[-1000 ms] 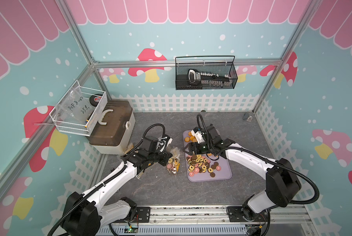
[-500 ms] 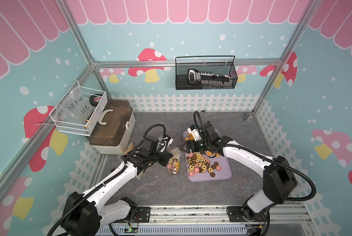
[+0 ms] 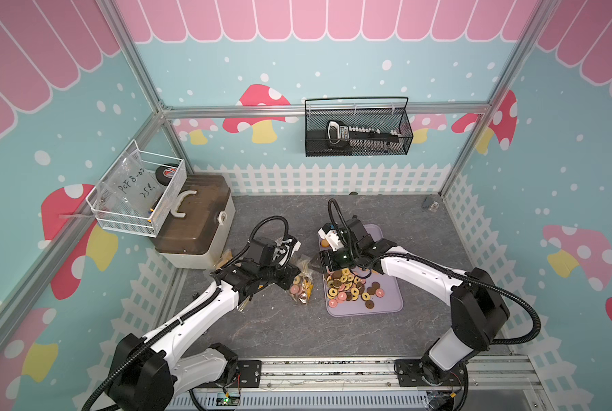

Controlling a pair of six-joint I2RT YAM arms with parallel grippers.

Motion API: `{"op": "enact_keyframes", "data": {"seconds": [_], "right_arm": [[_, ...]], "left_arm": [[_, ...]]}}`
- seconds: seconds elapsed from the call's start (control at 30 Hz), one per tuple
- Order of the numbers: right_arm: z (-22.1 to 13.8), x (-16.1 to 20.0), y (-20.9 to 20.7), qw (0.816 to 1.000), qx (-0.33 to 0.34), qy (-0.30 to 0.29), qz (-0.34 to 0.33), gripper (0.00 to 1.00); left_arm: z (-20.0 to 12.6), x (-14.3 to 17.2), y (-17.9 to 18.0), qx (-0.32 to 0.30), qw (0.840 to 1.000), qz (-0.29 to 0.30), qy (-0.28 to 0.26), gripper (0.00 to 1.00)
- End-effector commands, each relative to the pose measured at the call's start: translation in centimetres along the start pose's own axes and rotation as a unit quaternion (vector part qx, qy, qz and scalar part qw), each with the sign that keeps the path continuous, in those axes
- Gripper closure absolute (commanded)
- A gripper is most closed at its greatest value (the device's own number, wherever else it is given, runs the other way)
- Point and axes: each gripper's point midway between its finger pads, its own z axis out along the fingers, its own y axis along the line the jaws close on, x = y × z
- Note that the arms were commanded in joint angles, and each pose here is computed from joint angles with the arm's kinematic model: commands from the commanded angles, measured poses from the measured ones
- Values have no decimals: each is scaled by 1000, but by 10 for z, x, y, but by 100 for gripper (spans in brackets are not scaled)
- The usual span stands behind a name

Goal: Pour cookies out of the ziploc bag
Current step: Open the ziploc bag at the center of the board.

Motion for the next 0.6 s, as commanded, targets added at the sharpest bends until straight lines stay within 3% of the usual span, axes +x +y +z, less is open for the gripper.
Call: {"op": "enact_keyframes", "data": {"seconds": [0.0,0.3,0.4,0.57], "right_arm": [[-4,8,7,1000,-10,14,-16,23],[-10,45,-9,999,14,49,4,24],[-12,56,-13,998,19,58,14,29],[-10,69,-11,997,3,70,26,48]], "left_arm": [[-1,-6,-9,1,1000,20,-13,100],[8,9,-36,-7,998,44,-32,100],[14,20,-37,-18,999,41,-21,100],[17,30,-36,-28,999,41,-18,100]]}}
